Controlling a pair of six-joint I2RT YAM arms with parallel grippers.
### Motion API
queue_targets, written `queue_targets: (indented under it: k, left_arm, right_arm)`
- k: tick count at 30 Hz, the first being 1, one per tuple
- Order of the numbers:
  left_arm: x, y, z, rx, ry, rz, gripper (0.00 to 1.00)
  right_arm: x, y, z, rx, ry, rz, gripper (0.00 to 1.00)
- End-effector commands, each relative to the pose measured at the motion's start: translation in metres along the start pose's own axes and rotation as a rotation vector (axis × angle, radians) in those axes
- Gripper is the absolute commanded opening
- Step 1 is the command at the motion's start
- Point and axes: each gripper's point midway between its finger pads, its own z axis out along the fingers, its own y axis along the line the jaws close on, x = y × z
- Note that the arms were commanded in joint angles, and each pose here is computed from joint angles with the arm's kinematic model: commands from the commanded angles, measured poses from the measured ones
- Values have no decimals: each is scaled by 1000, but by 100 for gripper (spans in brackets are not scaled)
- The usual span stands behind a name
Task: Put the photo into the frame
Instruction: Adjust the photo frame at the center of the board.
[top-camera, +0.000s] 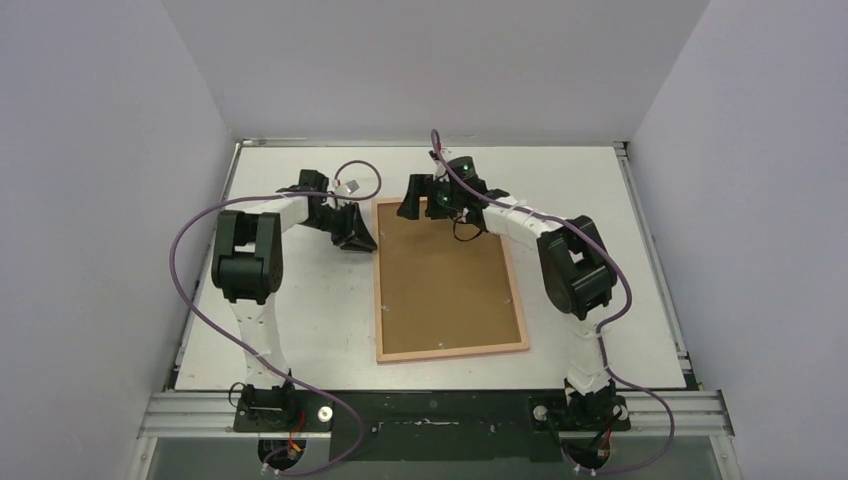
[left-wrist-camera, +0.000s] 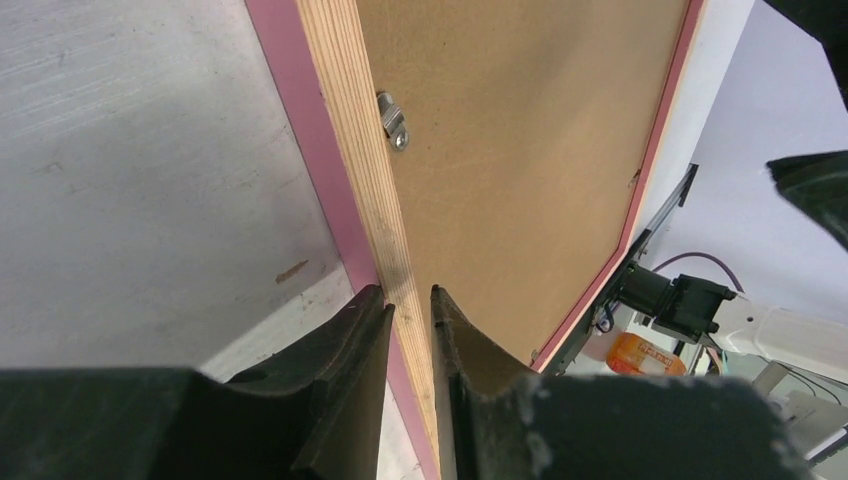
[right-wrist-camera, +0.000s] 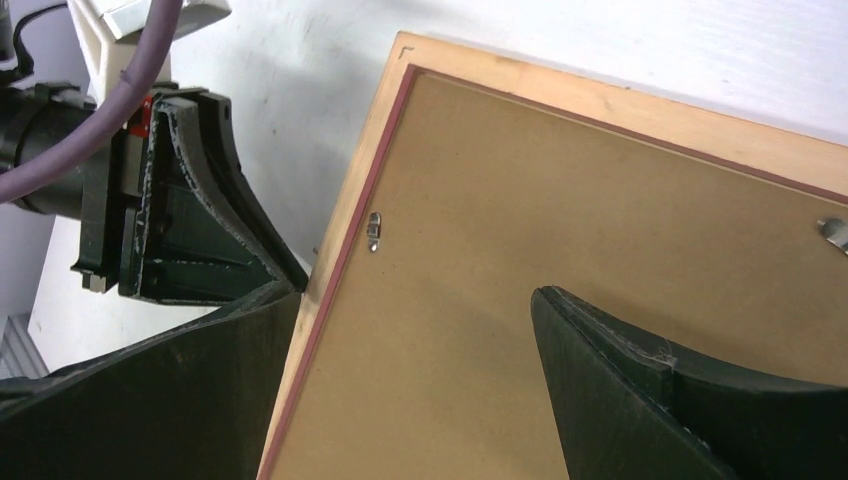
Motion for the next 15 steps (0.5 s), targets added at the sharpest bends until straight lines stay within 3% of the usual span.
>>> queue_targets:
  k: [1, 8, 15]
  left_arm:
    - [-11, -1, 5, -1, -36, 20, 19]
    - [-11, 2, 8, -14, -29, 15, 10]
    - [-5, 10, 10, -35, -12, 0, 6]
  right_arm:
    - [-25, 38, 5, -178, -47, -118, 90]
    - [-5, 57, 30, -278, 26, -238, 90]
    - [19, 71, 52, -328, 93, -327, 90]
